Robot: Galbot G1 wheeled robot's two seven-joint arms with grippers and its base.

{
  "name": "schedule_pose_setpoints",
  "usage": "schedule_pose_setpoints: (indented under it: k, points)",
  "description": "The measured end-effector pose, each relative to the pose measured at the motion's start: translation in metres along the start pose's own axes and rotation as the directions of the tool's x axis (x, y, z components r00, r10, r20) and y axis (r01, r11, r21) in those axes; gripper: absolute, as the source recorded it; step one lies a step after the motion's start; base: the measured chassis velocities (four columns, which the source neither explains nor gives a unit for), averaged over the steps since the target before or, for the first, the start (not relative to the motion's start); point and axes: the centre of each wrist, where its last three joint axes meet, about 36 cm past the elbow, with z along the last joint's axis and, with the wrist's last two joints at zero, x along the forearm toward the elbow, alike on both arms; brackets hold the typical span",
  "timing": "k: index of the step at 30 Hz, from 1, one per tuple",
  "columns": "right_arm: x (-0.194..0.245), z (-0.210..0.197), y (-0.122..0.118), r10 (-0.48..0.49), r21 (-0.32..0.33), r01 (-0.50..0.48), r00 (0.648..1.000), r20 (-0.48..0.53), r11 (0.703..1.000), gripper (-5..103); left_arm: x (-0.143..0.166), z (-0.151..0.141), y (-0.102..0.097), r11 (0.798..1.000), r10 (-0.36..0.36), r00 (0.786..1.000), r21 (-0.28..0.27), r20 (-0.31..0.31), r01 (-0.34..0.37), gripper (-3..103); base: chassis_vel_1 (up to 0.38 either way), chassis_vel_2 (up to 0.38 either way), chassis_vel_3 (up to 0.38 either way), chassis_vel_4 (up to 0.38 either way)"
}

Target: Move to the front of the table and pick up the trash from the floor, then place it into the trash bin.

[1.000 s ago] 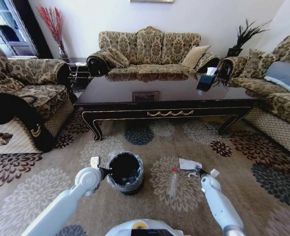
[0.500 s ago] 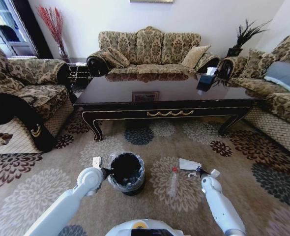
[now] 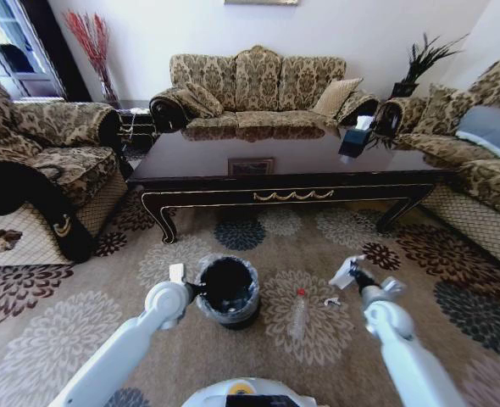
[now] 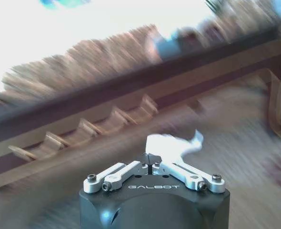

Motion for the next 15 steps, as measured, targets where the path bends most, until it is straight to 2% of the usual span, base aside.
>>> schedule_pose_setpoints:
  k: [3, 5, 9, 10, 11, 13, 15]
  points:
    - [0.051, -0.039, 0.049, -0.142, 0.044, 0.139, 0.988, 0.065, 0.989, 0, -0.012, -0.008, -0.029, 0.999, 0.030, 1.000, -0.021, -0.004, -0.030, 0, 0.000, 0.000, 0.000, 0.000]
    - [0.061, -0.043, 0.058, -0.164, 0.053, 0.160, 0.984, 0.068, 0.986, 0, -0.015, -0.010, -0.036, 0.999, 0.033, 0.999, -0.029, -0.005, -0.034, 0, 0.000, 0.000, 0.000, 0.000]
    - [0.108, -0.060, 0.097, -0.278, 0.078, 0.272, 0.956, 0.089, 0.959, 0, -0.031, -0.018, -0.080, 0.992, 0.064, 0.998, -0.108, -0.023, -0.066, 0, 0.000, 0.000, 0.000, 0.000]
    - [0.113, -0.059, 0.099, -0.283, 0.079, 0.277, 0.956, 0.074, 0.958, 0, -0.033, -0.019, -0.089, 0.989, 0.071, 0.997, -0.126, -0.027, -0.074, 0, 0.000, 0.000, 0.000, 0.000]
    - [0.113, -0.059, 0.099, -0.283, 0.079, 0.277, 0.956, 0.074, 0.958, 0, -0.033, -0.019, -0.089, 0.989, 0.071, 0.997, -0.126, -0.027, -0.074, 0, 0.000, 0.000, 0.000, 0.000]
    - [0.121, -0.051, 0.099, -0.285, 0.087, 0.282, 0.958, 0.022, 0.955, 0, -0.039, -0.023, -0.117, 0.980, 0.091, 0.995, -0.172, -0.043, -0.097, 0, 0.000, 0.000, 0.000, 0.000]
    - [0.124, -0.046, 0.098, -0.289, 0.100, 0.287, 0.957, 0.000, 0.953, 0, -0.042, -0.025, -0.132, 0.976, 0.099, 0.994, -0.191, -0.048, -0.106, 0, 0.000, 0.000, 0.000, 0.000]
